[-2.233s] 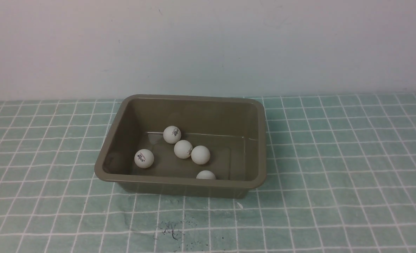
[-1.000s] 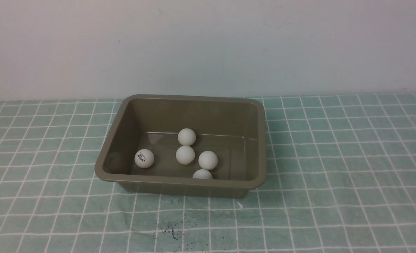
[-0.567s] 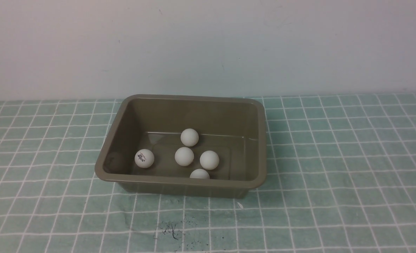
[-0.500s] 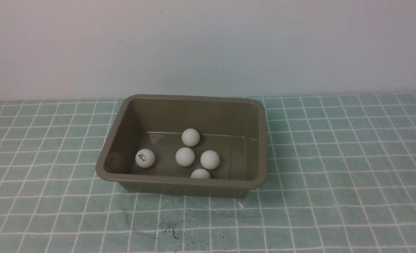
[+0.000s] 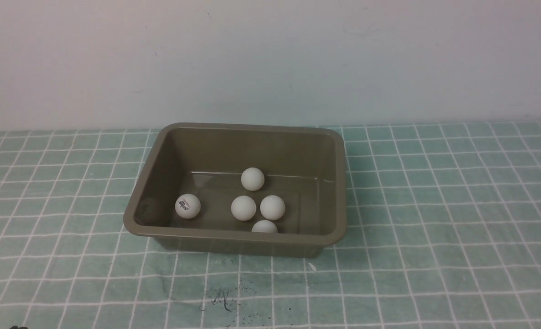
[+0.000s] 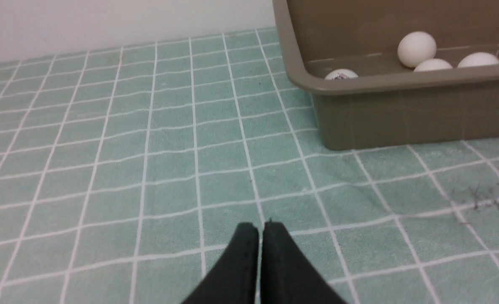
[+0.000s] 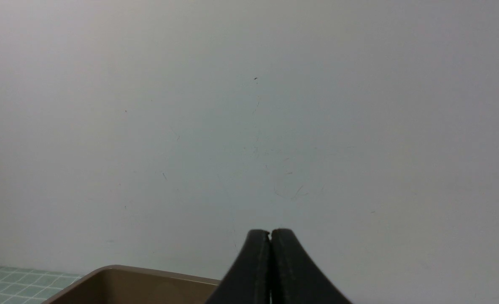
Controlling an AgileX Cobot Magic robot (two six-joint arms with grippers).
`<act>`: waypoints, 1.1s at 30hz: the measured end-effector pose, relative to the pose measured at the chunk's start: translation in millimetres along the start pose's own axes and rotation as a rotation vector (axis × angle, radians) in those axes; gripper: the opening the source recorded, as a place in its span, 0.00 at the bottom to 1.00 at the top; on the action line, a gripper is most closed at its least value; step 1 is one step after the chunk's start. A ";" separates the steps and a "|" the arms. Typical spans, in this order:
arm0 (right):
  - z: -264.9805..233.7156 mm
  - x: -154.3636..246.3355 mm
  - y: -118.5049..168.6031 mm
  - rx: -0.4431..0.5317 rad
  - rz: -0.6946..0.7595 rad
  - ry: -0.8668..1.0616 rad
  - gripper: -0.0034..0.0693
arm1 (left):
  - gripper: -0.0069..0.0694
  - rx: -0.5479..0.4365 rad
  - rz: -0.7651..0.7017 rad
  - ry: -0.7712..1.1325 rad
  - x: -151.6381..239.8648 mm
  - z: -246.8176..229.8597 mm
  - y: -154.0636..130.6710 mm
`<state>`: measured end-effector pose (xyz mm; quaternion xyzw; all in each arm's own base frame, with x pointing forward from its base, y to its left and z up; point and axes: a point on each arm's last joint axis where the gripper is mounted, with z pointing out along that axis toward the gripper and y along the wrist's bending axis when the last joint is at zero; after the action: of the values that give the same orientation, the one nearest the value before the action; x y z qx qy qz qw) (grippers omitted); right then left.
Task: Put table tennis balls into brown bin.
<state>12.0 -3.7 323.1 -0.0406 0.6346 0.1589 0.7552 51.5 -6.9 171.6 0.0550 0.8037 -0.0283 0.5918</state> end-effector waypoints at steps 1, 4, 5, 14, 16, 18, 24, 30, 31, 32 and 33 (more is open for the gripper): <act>0.0 0.0 0.0 0.000 0.000 0.000 0.03 | 0.08 0.000 0.000 0.000 0.0 0.0 0.0; 0.1 0.3 0.0 0.000 0.000 0.001 0.03 | 0.08 -0.001 0.000 0.000 0.0 0.0 0.1; 0.1 0.3 0.0 0.000 0.000 0.001 0.03 | 0.08 -0.001 -0.001 0.000 0.0 0.0 0.1; 0.2 0.5 -0.1 0.000 0.000 0.002 0.03 | 0.08 -0.001 -0.001 0.000 0.0 0.0 0.0; 0.2 0.5 -0.1 0.000 0.000 0.002 0.03 | 0.08 -0.001 -0.001 0.000 0.0 0.0 0.0; 0.2 0.5 -0.1 0.000 0.001 0.002 0.03 | 0.08 -0.001 -0.001 0.000 0.0 0.0 0.0; 0.2 0.5 -0.1 0.000 0.001 0.002 0.03 | 0.08 -0.001 -0.001 0.000 0.0 0.0 0.0; 0.2 0.5 -0.2 0.002 -0.003 0.001 0.03 | 0.08 -0.001 0.001 0.000 0.0 0.0 0.0; 0.2 0.5 -0.2 0.002 -0.004 0.001 0.03 | 0.08 -0.001 0.001 0.000 0.0 0.0 0.0; 0.7 1.9 -0.1 -0.001 -0.001 0.003 0.03 | 0.08 -0.001 0.001 0.000 0.0 0.0 0.0; 1.1 2.7 0.1 -0.003 0.001 0.004 0.03 | 0.08 -0.001 0.001 0.000 0.0 0.0 0.0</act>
<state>13.4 -2.9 320.6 -0.0418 0.6358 0.1600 0.7539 51.5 -6.9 171.6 0.0550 0.8037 -0.0279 0.5918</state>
